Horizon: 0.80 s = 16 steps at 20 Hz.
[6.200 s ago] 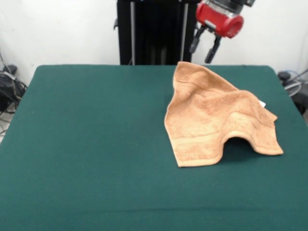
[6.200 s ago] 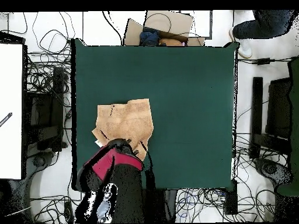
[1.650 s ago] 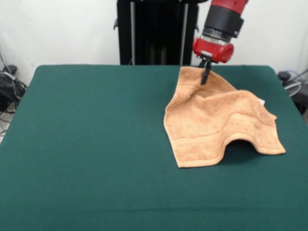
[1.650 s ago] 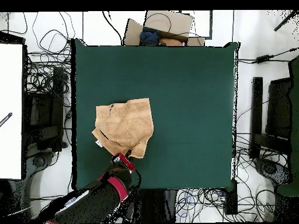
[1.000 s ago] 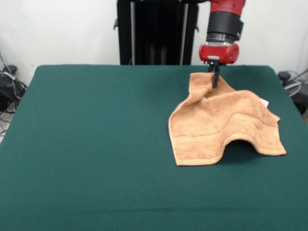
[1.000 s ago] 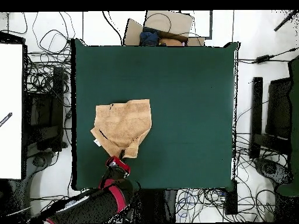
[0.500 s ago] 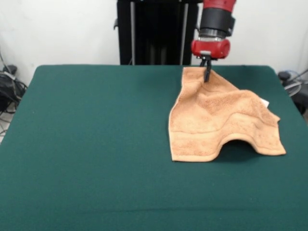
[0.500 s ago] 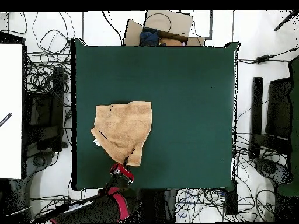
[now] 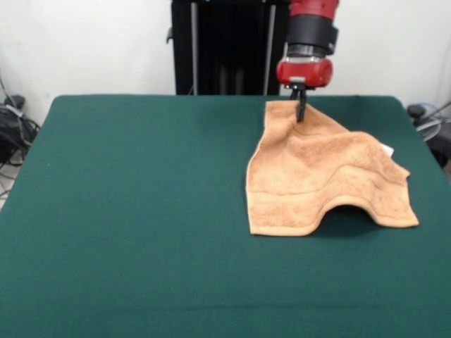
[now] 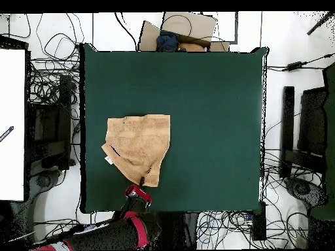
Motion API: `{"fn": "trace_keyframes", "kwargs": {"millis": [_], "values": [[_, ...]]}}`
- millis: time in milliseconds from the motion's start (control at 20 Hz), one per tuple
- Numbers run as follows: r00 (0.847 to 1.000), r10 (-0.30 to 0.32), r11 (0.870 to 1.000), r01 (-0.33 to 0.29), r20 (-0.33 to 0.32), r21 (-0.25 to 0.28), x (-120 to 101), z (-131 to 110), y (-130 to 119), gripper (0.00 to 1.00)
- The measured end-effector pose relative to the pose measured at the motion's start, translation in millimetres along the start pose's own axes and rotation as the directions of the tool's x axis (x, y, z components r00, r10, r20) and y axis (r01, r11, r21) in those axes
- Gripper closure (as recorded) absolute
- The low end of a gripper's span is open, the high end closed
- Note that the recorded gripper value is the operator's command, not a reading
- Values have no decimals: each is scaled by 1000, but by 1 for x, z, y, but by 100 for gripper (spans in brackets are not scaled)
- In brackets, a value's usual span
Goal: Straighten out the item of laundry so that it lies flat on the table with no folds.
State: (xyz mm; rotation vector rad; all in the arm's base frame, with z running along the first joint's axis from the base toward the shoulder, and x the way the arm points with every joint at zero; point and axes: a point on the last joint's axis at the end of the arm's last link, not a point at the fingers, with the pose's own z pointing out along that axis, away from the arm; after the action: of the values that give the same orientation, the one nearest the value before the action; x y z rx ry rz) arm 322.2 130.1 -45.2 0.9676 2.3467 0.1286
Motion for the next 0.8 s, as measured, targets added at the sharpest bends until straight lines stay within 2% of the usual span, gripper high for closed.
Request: {"fn": "trace_keyframes", "kwargs": {"millis": [800], "values": [[999,33,999,-33,-12,-42,-12,8,-19,100]]}}
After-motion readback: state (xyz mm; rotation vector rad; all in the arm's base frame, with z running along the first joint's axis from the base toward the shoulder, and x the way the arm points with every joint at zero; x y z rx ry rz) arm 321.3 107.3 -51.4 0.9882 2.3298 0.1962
